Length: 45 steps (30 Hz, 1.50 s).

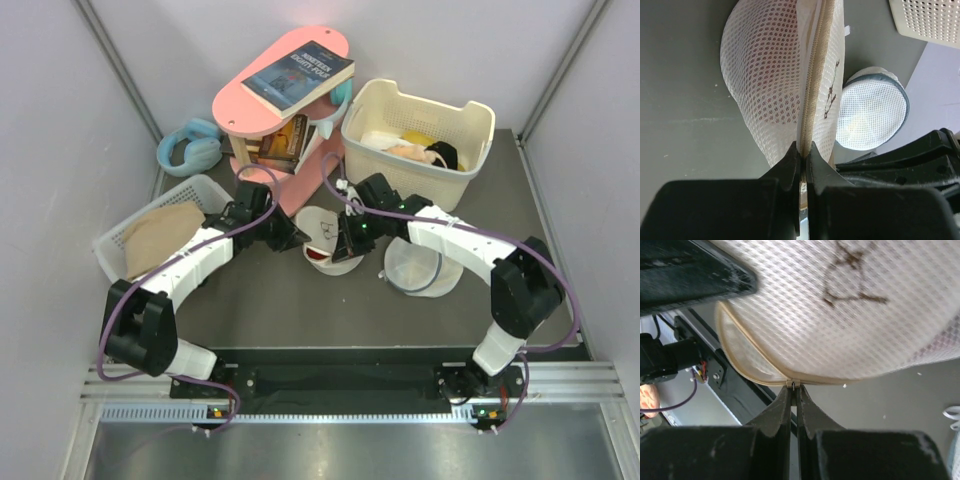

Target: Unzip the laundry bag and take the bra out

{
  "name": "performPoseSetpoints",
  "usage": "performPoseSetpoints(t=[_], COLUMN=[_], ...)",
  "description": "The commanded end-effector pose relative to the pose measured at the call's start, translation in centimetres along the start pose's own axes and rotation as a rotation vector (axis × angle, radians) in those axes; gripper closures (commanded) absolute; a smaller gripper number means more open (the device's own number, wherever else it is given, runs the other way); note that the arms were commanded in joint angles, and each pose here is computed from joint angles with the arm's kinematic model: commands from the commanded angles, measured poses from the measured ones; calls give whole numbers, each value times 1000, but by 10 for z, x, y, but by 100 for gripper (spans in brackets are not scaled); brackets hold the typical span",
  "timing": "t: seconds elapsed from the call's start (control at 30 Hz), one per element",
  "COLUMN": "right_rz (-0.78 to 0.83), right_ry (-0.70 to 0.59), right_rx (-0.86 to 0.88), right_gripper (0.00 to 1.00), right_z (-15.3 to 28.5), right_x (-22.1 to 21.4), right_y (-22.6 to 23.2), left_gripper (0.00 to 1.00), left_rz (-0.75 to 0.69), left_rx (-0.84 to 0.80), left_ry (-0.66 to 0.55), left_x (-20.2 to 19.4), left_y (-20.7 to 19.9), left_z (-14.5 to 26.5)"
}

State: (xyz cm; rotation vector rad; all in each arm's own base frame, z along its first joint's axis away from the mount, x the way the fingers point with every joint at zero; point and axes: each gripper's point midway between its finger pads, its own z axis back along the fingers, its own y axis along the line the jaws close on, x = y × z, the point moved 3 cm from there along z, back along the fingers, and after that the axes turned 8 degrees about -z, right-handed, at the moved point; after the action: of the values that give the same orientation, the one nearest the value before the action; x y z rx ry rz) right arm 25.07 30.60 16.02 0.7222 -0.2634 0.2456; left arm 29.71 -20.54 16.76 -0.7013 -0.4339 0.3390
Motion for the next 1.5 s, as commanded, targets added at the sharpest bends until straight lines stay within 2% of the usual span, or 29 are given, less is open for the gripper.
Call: performPoseSetpoints(t=[0.0,0.23,0.47,0.5,0.53,0.6,0.63,0.67,0.97,1.17,1.4,1.43,1.47], right_rz=[11,-20,43,46,54,50,50,33,54,79,80,78,78], right_ry=[-68,-94,-87,-91,-78,-82,-71,-68,-34,-10,-9,-10,-11], right_rx=[-17,-79,-24,-14,-4,19,30,37,110,118,116,115,114], right_gripper=[100,100,100,100,100,100,100,100,100,100,100,100,100], right_z=[23,42,40,40,35,30,26,23,0,-5,-4,-4,-4], right_x=[11,20,26,28,25,26,22,21,19,19,17,18,18], right_y=[-13,-51,-23,-16,-9,1,6,9,39,47,49,49,48], left_gripper=[100,100,100,91,64,38,28,26,26,29,39,49,53], left_rz=[-31,-69,-171,-177,-173,-179,-167,-165,-92,-61,-55,-57,-54], left_rx=[2,-34,-105,-104,-94,-87,-53,-32,112,111,154,141,134], left_ry=[-45,-45,-56,-56,-48,-52,-53,-52,4,10,33,34,31], left_x=[12,21,43,45,49,52,51,49,4,-4,-8,-8,-8], left_y=[8,4,-18,-19,-22,-27,-22,-18,25,35,49,48,47], left_z=[9,11,-3,-5,-6,-1,1,3,31,23,10,8,8])
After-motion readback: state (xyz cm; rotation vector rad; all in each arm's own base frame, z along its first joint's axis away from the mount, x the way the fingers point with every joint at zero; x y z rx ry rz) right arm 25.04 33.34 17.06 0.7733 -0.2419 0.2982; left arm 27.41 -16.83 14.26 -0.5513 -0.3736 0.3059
